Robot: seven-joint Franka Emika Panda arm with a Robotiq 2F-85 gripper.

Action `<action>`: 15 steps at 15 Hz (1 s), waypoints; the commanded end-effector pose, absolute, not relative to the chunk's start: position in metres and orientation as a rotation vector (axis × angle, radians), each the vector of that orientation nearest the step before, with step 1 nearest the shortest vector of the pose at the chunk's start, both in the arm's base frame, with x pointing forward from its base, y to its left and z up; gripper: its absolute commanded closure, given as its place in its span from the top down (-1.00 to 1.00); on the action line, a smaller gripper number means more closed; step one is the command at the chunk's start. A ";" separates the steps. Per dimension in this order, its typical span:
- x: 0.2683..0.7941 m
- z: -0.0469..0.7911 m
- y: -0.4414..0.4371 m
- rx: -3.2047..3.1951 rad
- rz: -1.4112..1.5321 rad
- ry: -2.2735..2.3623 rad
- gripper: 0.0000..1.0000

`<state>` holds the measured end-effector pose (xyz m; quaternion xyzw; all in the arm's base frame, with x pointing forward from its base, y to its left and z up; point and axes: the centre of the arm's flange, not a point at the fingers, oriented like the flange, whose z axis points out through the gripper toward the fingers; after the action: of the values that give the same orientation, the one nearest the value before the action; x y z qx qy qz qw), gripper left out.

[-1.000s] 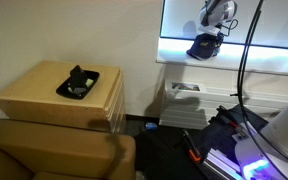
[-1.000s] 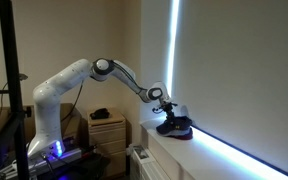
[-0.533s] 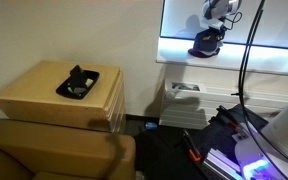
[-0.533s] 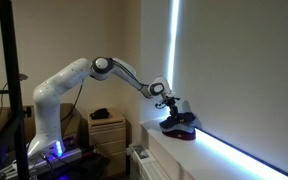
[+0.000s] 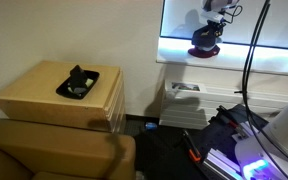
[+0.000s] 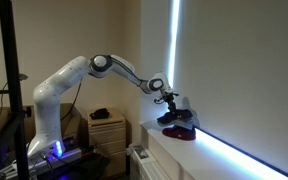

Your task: Pick up the top two caps and put them directly on the window sill

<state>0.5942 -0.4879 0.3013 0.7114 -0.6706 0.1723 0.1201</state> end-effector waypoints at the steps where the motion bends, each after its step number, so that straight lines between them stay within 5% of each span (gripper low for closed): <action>1: 0.590 0.314 -0.480 2.147 0.507 -1.978 -0.96; 7: 0.610 0.353 -0.411 2.460 0.678 -1.875 -0.96; 15: 0.605 0.294 -0.349 2.814 0.324 -1.548 -0.96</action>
<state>0.6298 -0.3566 0.3175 0.8507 -0.5032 0.1473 -0.0370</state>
